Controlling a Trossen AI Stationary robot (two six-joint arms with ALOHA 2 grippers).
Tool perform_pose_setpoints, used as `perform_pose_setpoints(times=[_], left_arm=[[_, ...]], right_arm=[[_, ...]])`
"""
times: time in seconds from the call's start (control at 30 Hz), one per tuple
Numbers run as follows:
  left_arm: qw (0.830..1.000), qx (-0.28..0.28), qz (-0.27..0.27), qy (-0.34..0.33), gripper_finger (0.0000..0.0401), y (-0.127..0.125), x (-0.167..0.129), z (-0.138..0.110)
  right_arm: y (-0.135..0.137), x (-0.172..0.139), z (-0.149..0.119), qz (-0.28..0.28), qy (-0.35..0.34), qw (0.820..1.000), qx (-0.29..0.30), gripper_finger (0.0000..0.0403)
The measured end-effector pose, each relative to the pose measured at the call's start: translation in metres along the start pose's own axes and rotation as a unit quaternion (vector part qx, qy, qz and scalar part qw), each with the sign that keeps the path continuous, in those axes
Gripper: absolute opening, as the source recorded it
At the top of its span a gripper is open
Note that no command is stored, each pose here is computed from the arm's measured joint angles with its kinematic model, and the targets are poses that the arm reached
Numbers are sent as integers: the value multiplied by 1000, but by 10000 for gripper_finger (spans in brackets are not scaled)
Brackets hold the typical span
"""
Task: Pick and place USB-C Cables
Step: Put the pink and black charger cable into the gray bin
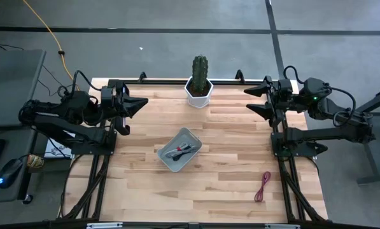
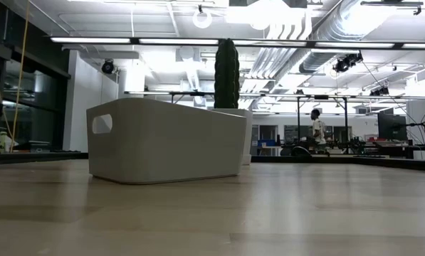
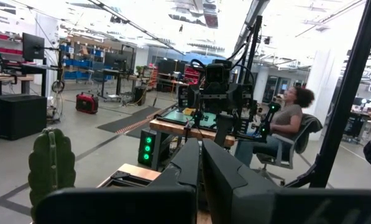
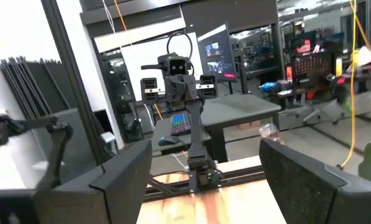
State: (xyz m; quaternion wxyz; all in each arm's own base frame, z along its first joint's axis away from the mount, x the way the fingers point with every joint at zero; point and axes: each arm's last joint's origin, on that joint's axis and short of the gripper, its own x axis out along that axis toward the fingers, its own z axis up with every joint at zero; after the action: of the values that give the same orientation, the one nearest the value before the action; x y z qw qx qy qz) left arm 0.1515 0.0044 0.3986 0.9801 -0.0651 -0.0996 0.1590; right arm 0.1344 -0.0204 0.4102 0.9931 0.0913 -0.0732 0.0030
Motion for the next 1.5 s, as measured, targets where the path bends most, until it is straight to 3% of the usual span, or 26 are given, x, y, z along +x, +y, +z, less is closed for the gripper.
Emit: perform_pose_setpoints(times=[0.23,0.37,0.43,0.53,0.73,0.8,0.87,1.07,1.23,1.5], left_arm=[[1000,0,0,0,0,0,0,0],[1000,0,0,0,0,0,0,0],[1000,0,0,0,0,0,0,0],[1000,0,0,0,0,0,0,0],[1000,0,0,0,0,0,0,0],[1000,0,0,0,0,0,0,0],[1000,0,0,0,0,0,0,0],[1000,0,0,0,0,0,0,0],[1000,0,0,0,0,0,0,0],[1000,15,0,0,0,0,0,0]], right_arm=[[2,0,-4,37,30,993,113,288],[2,-1,-15,52,102,966,232,288],[3,-4,-25,50,162,939,299,288],[8,-10,-44,12,267,879,396,288],[27,-36,-79,-100,469,711,516,288],[33,-44,-85,-143,504,664,534,288],[38,-49,-89,-184,521,628,548,288],[59,-46,-103,-281,542,559,562,288],[83,-38,-127,-359,588,509,515,288],[122,-25,-172,-435,645,465,422,288]])
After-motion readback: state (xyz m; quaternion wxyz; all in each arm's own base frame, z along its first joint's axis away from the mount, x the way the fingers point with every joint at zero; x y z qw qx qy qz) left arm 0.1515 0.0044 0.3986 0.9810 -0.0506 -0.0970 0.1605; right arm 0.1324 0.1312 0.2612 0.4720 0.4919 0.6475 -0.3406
